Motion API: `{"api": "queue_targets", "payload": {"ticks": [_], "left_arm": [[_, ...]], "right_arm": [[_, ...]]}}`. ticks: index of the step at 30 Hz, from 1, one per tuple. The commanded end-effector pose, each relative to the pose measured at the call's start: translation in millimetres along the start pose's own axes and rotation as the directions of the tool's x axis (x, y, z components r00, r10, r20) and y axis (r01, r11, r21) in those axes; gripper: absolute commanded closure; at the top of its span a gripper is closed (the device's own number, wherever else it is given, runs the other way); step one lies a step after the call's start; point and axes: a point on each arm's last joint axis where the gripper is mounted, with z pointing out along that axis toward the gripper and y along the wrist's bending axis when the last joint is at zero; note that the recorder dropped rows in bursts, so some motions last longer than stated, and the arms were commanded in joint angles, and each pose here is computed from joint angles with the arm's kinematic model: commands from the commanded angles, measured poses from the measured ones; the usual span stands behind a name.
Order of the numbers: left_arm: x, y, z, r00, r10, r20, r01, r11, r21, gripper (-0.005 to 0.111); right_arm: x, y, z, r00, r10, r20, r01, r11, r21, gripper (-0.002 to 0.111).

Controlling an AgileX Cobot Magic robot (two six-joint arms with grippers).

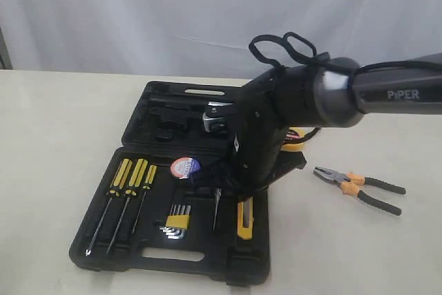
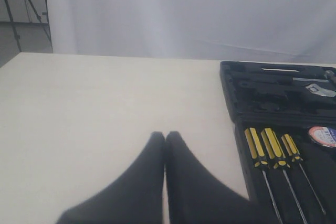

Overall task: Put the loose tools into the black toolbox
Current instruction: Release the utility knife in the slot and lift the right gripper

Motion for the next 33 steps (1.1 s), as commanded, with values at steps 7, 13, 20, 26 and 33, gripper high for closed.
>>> {"api": "queue_targets", "payload": {"ticks": [7,13,20,26,33], "left_arm": [[0.6,-0.1,0.0,1.0,-0.003,0.001,0.003,1.0,0.003,0.107],[0.6,-0.1,0.0,1.0,-0.003,0.001,0.003,1.0,0.003,0.107],[0.6,-0.1,0.0,1.0,-0.003,0.001,0.003,1.0,0.003,0.107],[0.6,-0.1,0.0,1.0,-0.003,0.001,0.003,1.0,0.003,0.107],[0.6,-0.1,0.0,1.0,-0.003,0.001,0.003,1.0,0.003,0.107]], "right_arm": [[3.3,-1.5,19.6,0.998,-0.033,-0.044,0.034,0.999,0.024,0.109],[0.1,-1.6,4.8,0.999,-0.032,-0.008,0.033,0.999,0.012,0.109],[-8.3,-8.2,-63.9,0.986,-0.055,0.16,0.055,0.998,0.003,0.109],[-0.8,-23.8,-121.0,0.967,-0.114,0.23,0.098,0.992,0.079,0.109],[17.5,-36.9,-168.3,0.956,-0.137,0.26,0.114,0.988,0.103,0.109]]}}
